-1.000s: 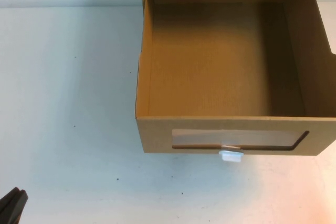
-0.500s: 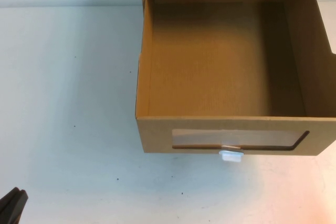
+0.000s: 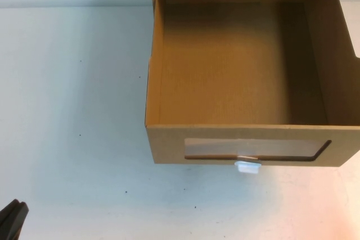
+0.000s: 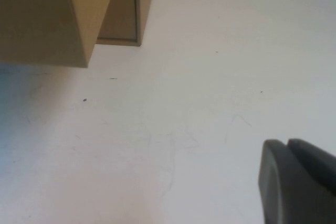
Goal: Open the shoe box
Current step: 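Pull the top drawer of the cardboard box fully open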
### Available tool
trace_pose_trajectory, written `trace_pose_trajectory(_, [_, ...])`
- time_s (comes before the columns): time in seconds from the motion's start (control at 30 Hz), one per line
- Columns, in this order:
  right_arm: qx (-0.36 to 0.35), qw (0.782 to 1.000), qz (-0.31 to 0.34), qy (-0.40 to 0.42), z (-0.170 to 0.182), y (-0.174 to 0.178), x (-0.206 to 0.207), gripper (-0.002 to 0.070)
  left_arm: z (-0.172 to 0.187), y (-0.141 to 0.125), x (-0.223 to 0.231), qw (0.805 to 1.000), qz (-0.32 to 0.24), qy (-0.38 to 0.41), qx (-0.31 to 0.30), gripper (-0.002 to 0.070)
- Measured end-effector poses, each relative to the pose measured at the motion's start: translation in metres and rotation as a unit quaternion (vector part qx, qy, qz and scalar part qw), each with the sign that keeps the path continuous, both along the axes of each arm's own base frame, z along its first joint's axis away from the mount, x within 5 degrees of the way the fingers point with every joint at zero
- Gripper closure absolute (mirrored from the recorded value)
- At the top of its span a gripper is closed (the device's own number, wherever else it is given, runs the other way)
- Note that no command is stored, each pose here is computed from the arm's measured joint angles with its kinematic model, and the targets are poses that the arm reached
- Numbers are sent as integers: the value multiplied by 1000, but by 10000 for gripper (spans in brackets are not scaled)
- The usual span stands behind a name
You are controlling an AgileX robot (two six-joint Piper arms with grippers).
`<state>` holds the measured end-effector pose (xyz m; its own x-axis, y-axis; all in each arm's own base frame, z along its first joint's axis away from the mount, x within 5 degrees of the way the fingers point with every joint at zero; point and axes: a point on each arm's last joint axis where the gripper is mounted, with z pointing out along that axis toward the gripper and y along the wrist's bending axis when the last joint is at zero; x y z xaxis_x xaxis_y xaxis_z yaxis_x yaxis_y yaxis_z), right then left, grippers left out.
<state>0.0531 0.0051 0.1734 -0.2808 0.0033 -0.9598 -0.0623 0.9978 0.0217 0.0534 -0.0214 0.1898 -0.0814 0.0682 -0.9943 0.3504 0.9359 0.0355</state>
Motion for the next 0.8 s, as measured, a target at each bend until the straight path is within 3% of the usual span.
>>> trace_pose_trajectory(0.13, [0,1000,0,0,0,0,0,689,1,2,1,1000,11,-15,18,679])
trace_pose_trajectory(0.33, [0,1000,0,0,0,0,0,690,7,14,3,993,113,-42,13,679])
trace_pose_trajectory(0.47, [0,1000,0,0,0,0,0,690,1,18,3,987,158,-10,0,679])
trace_pose_trajectory(0.8, [1,1000,0,1,-1,0,0,689,-19,18,-1,982,157,97,33,679])
